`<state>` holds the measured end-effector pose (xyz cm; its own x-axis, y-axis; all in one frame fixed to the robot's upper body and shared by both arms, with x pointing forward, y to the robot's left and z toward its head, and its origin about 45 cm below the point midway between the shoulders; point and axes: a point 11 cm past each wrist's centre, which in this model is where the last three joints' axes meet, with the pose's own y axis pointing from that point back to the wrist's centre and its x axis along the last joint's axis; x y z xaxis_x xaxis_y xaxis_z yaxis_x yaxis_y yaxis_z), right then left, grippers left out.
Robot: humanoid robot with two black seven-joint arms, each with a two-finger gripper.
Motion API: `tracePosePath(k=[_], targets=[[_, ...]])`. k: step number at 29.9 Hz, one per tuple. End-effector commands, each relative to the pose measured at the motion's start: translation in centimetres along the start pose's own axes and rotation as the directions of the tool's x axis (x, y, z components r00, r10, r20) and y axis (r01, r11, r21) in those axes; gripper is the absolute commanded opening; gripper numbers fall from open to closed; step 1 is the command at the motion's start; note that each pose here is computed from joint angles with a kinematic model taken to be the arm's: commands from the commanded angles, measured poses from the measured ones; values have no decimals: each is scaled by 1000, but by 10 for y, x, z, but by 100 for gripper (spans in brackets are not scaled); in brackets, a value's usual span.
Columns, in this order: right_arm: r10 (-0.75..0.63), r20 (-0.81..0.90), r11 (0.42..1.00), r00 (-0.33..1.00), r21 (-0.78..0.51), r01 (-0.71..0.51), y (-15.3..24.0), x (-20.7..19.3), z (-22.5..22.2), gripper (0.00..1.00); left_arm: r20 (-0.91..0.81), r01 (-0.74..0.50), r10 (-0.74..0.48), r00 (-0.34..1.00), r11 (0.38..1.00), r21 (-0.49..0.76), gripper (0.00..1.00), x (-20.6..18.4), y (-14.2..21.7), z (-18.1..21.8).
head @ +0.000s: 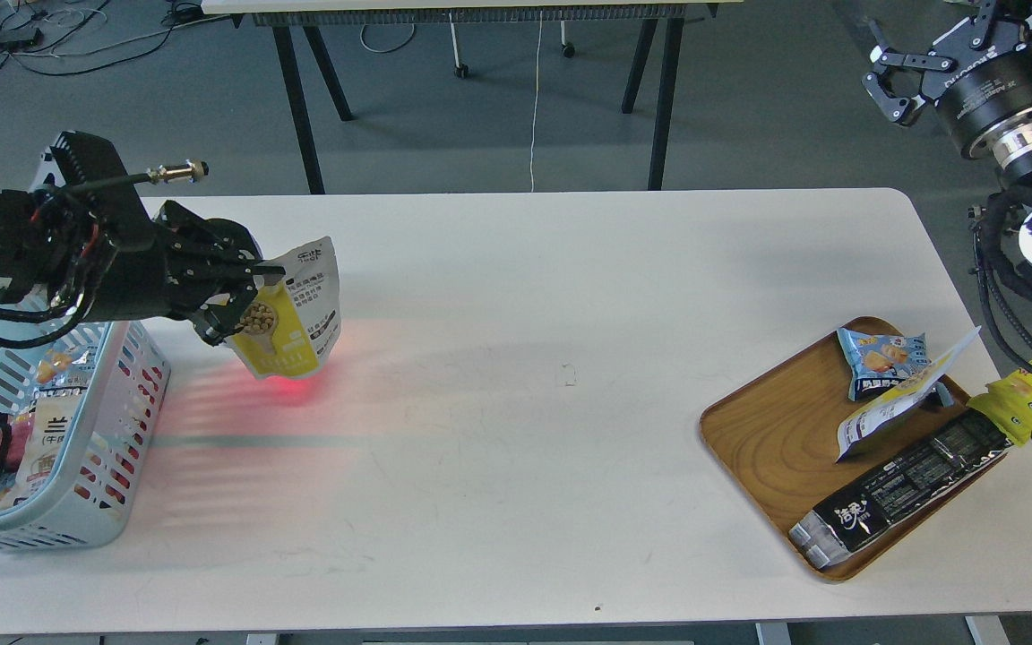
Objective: Scan snack and place in basket
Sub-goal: 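Hold the yellow bag in front of the barcode scanner with the left gripper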
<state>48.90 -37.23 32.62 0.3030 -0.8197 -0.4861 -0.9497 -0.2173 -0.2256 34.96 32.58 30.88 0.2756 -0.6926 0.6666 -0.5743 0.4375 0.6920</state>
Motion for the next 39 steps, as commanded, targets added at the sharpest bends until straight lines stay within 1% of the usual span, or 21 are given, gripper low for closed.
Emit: tracePosePath(k=[1, 9, 20, 30, 37, 39], targets=[[-2, -1, 1000, 1000, 3, 2, -1, -1, -2, 99, 0, -4, 4, 1000, 1000, 15, 1, 1, 2, -5], [-3, 1, 1000, 1000, 8, 3, -2, -1, -3, 99, -28, 13, -13, 1000, 999, 35, 1, -7, -10, -11], [-2, 0, 1000, 1000, 9, 2, -2, -1, -4, 99, -34, 23, -22, 999, 999, 31, 1, -12, -11, -11], [3, -7, 1000, 1000, 15, -3, 0, 2, -9, 99, 15, -18, 18, 1000, 999, -33, 1, 4, -9, 14], [8, -16, 1000, 1000, 20, -8, 1, 4, -14, 99, 69, -55, 63, 996, 992, -118, 1, 21, -5, 46], [9, -19, 1000, 1000, 22, -9, 2, 5, -16, 99, 72, -56, 65, 995, 991, -120, 1, 22, -4, 47]])
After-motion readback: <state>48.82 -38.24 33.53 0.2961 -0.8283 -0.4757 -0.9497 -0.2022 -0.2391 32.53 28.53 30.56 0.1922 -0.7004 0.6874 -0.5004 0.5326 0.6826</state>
